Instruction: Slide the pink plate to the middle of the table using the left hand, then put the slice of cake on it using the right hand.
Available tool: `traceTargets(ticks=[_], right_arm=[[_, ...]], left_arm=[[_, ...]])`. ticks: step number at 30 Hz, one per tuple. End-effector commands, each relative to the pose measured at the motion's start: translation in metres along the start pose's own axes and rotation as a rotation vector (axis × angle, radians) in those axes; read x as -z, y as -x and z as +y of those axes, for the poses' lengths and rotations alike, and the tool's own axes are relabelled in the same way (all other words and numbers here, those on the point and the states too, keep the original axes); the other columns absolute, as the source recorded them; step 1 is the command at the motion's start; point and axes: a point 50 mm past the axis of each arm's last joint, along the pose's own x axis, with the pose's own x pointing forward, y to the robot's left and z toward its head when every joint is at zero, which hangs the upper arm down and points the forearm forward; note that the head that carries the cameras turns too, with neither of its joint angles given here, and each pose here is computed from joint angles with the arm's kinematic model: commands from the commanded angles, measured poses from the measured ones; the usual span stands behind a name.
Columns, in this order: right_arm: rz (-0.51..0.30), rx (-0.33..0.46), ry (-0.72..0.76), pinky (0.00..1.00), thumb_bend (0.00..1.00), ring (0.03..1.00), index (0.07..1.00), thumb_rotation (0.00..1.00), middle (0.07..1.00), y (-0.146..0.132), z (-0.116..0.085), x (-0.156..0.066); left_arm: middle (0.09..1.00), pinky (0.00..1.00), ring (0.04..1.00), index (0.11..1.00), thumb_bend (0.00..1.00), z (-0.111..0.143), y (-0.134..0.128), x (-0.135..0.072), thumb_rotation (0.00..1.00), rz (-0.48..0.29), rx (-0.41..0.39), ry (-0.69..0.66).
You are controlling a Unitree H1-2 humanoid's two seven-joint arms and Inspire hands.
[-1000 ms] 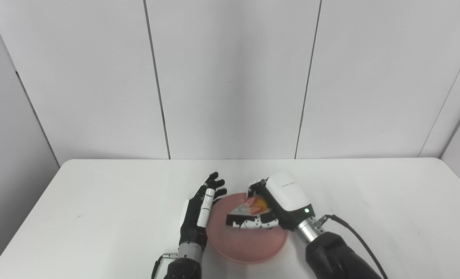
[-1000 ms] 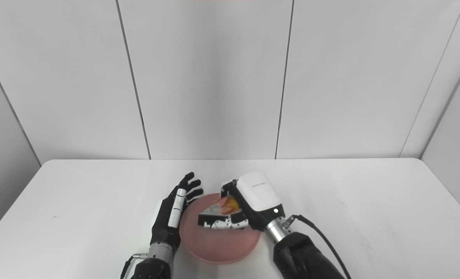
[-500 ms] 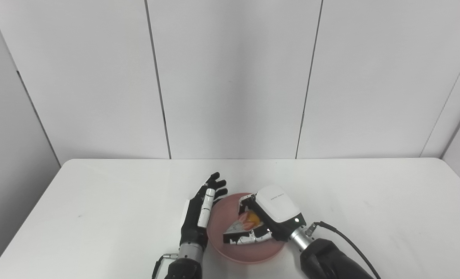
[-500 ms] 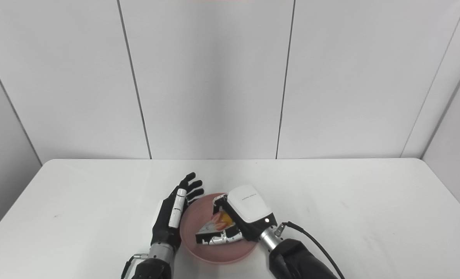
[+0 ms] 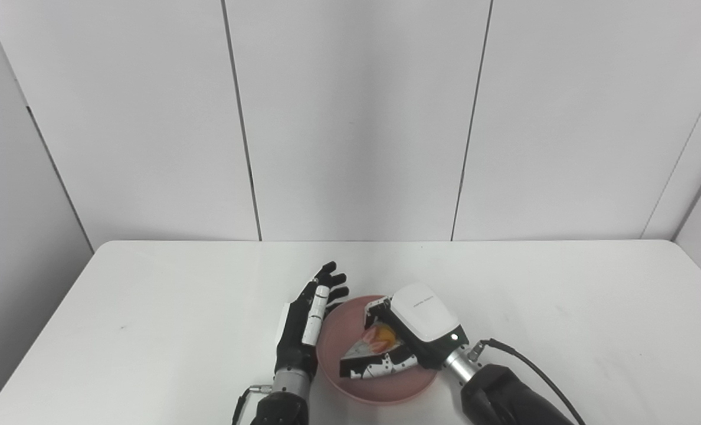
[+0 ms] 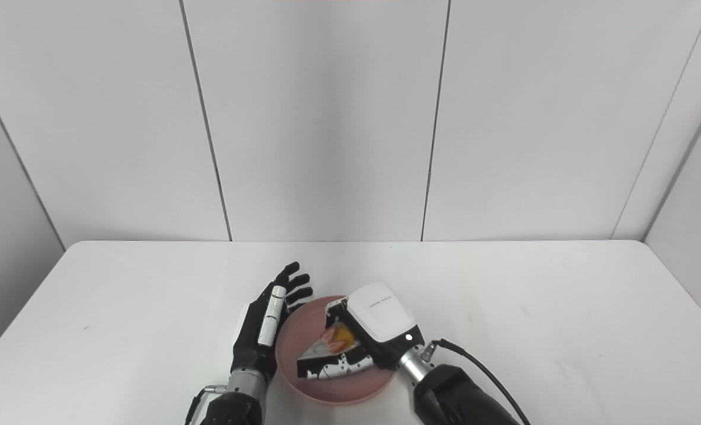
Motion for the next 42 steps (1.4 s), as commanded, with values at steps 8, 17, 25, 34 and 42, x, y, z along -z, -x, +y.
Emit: traceTargets(ticks=[8,17,25,34,42], right_arm=[[-0.067,0.116,-0.001,0.58,0.85,0.656,0.692,0.95,0.718,-0.005,-0.027,-0.001],[-0.042,0.226,-0.036,0.61,0.8,0.7,0.711,0.96,0.76,0.004,-0.05,-0.005],[0.058,0.468,-0.294,0.6,0.72,0.708,0.704,0.97,0.751,0.03,-0.071,0.0],[0.293,0.612,-0.737,0.72,0.68,0.775,0.769,1.0,0.808,0.05,-0.04,0.013],[0.493,0.675,-1.205,0.72,0.7,0.783,0.803,1.0,0.823,0.056,0.005,0.016]], left_arm=[[0.797,0.74,0.769,0.828,0.65,0.001,0.011,0.015,0.93,0.055,0.006,0.004],[0.799,0.75,0.791,0.827,0.65,0.002,0.012,0.016,0.93,0.056,0.009,0.002],[0.808,0.75,0.794,0.821,0.68,0.007,0.014,0.015,0.93,0.056,-0.012,0.0],[0.812,0.76,0.801,0.826,0.65,0.017,0.012,0.006,0.93,0.022,-0.059,-0.004],[0.866,0.83,0.852,0.855,0.65,0.026,0.018,0.005,0.99,-0.029,-0.141,-0.068]])
